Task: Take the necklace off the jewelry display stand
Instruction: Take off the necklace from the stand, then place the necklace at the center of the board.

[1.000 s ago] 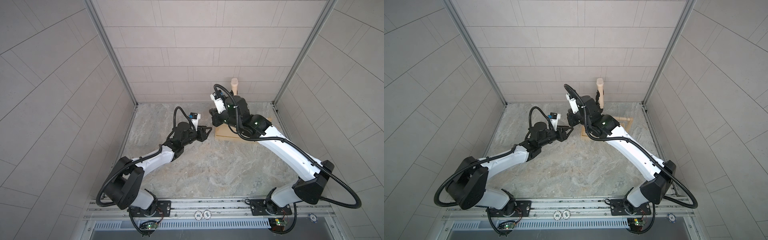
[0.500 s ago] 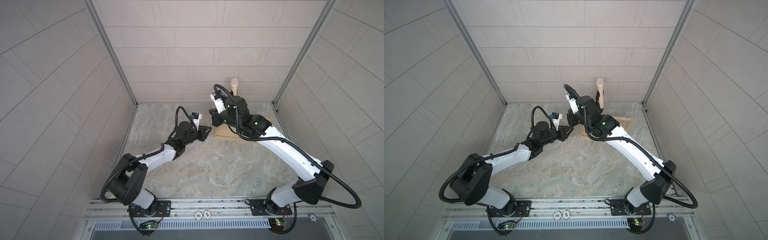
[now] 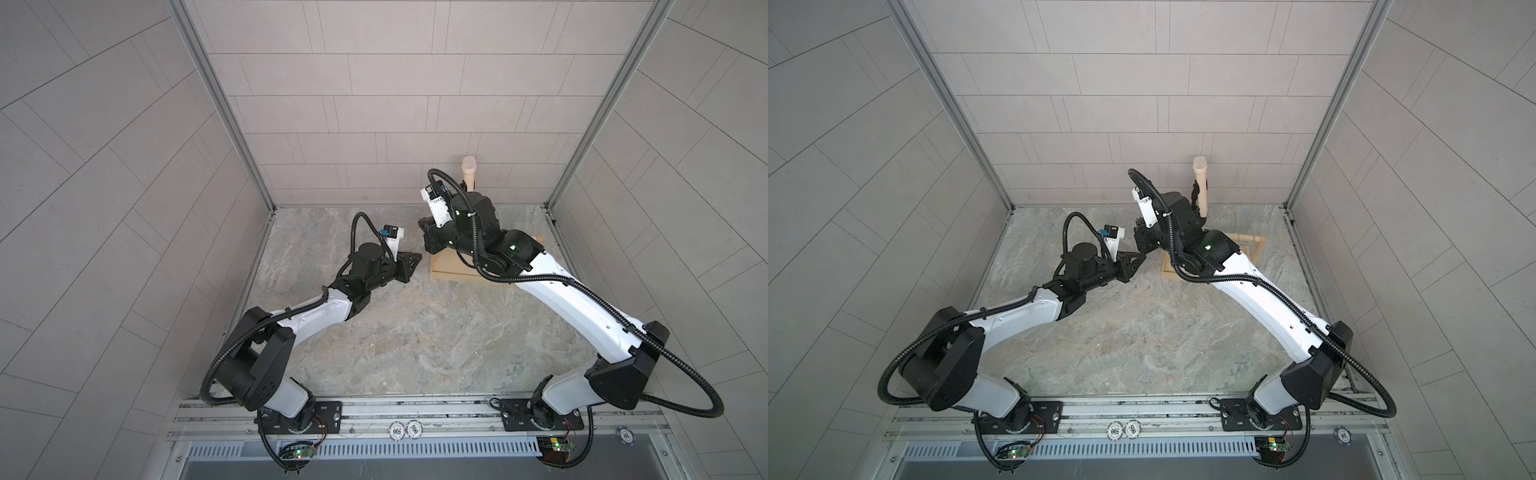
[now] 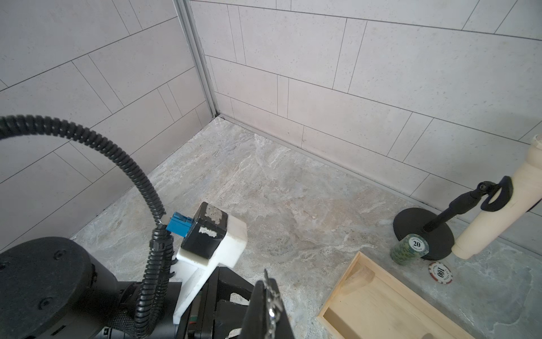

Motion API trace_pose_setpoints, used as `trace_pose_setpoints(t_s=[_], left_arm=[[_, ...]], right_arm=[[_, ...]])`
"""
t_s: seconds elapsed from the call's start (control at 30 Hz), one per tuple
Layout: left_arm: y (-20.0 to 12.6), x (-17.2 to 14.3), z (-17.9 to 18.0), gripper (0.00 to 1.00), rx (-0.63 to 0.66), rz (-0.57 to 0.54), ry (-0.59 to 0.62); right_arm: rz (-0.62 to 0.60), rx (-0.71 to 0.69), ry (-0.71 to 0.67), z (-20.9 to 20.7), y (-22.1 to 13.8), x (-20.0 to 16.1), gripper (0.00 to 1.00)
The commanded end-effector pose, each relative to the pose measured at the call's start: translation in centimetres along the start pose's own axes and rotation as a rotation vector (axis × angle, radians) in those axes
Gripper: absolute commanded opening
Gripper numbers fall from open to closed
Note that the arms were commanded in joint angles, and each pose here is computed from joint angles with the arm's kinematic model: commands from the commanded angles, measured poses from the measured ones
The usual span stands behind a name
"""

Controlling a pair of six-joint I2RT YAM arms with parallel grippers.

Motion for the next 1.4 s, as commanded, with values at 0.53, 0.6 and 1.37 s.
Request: trace_pose_setpoints(t_s=[0.53,0.6,1.37], left_arm=[[-0.3,1.1,-0.4,0.11,0.018,-0.013,0.049],[-0.5,1.0,-0.4,0.1,0.027,-0.005,0.05],[-4.0,-2.9,3.0,0.04,0.211,0.244,-0.165]], right_arm=[[-0.02,-0.007,-0.018,0.0,-1.0,0.3,0.0],[-0.019,-0.005,-0.013,0.1,-0.8,0.2,0.0],[0.139,0.13,0.097,2.5,7.8,-3.7,0.0]])
Point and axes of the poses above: each gripper's point midway between its finger pads, its own y axis out along the fingers, its own z axis along the line the jaws close on, x = y × z, the point moved 5 cm from there along -y, back along the fingers, and after that the axes turned 7 degrees about -y, right-handed, at the moved point
